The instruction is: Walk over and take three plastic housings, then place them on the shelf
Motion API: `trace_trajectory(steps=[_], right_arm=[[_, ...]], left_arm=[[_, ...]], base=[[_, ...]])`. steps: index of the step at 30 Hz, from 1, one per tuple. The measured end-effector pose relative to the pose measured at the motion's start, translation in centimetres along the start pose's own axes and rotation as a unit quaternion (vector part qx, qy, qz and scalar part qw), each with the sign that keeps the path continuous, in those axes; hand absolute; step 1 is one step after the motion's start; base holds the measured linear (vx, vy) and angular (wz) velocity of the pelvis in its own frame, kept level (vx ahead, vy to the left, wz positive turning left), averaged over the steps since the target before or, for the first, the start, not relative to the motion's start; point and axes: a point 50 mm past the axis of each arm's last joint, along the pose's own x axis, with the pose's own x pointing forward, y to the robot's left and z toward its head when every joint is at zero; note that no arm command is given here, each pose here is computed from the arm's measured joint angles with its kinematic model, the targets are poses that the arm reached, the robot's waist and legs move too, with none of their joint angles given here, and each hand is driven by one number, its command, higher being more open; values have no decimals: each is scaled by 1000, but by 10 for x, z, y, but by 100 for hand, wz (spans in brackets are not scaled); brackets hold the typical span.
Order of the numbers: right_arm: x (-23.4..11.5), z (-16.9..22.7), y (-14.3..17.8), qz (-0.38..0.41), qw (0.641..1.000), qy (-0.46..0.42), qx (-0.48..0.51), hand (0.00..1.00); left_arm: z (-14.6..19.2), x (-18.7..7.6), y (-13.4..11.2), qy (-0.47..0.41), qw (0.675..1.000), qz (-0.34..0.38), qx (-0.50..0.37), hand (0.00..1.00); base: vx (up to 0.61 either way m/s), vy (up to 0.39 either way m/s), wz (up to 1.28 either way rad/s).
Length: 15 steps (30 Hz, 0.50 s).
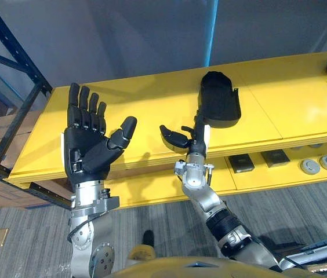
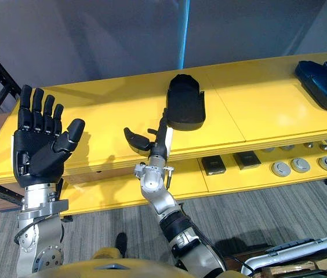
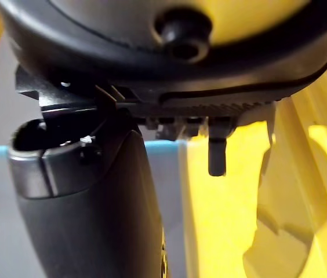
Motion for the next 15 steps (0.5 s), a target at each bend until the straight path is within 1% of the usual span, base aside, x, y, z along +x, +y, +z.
trace_trajectory(steps=[15], right_arm=[[-4,-1,-8,-9,1000,-9,-8,100]], left_arm=[[0,0,0,1,1000,-8,1,100]], base=[[0,0,0]])
